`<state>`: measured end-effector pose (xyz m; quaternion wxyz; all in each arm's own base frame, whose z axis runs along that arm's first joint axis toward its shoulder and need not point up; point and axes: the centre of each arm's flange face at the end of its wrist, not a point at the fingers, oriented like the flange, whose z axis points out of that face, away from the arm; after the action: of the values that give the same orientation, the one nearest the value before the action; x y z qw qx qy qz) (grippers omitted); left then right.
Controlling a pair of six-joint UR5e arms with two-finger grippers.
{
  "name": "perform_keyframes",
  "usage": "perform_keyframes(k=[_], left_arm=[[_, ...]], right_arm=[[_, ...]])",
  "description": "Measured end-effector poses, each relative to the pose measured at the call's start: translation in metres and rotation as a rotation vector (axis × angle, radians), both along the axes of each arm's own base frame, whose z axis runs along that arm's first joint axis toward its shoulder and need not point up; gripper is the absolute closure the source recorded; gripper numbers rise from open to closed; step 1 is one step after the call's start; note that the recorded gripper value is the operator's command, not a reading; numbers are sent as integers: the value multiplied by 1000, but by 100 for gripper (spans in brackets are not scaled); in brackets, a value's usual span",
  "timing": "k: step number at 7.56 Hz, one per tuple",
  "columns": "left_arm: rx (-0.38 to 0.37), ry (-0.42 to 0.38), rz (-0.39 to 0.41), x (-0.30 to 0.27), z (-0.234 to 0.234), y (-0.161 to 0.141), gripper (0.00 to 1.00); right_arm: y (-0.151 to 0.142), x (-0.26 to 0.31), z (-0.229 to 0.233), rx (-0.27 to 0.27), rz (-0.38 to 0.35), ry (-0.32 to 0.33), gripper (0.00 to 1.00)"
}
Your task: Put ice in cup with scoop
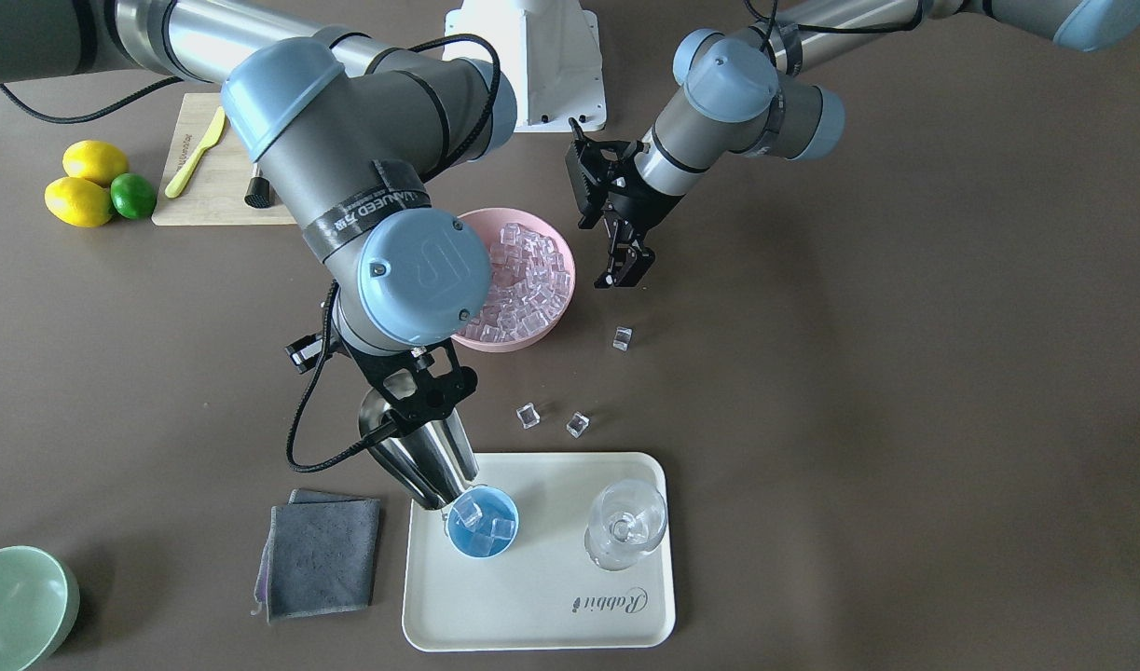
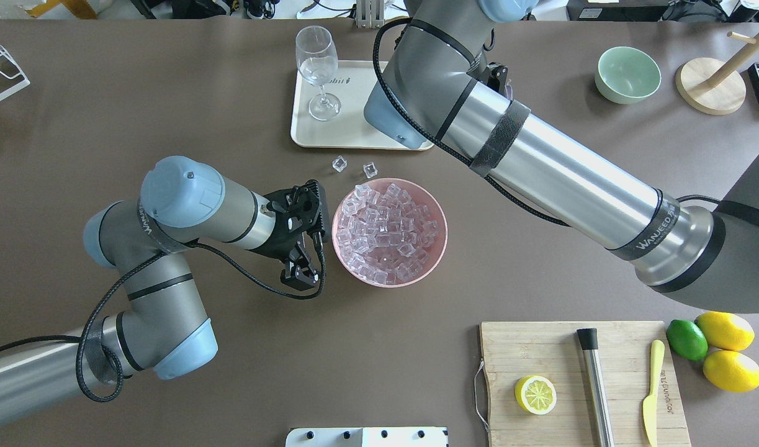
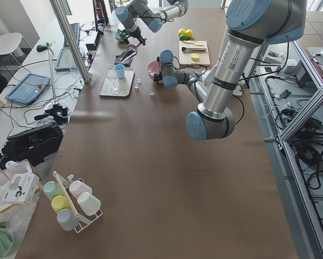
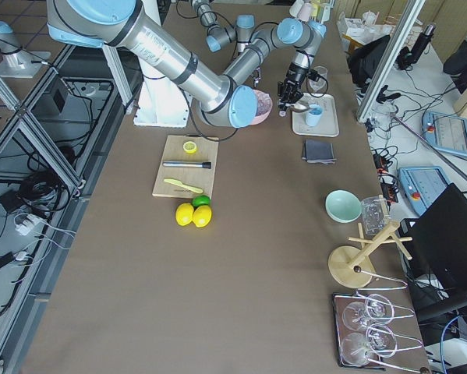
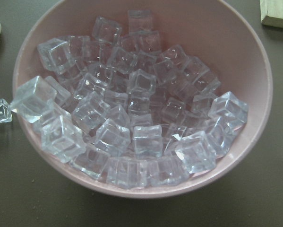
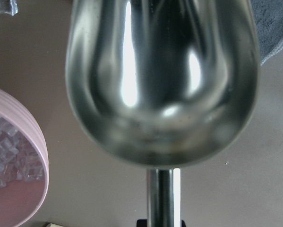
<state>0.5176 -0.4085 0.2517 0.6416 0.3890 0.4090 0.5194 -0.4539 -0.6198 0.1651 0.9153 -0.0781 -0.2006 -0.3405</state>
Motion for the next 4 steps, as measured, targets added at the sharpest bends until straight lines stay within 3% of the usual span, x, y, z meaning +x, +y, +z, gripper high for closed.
perform_keyframes(k=[4], left_arm=[[0,0,0,0,0,0,2]], right_arm=[[7,5,7,4,8,-10,100]])
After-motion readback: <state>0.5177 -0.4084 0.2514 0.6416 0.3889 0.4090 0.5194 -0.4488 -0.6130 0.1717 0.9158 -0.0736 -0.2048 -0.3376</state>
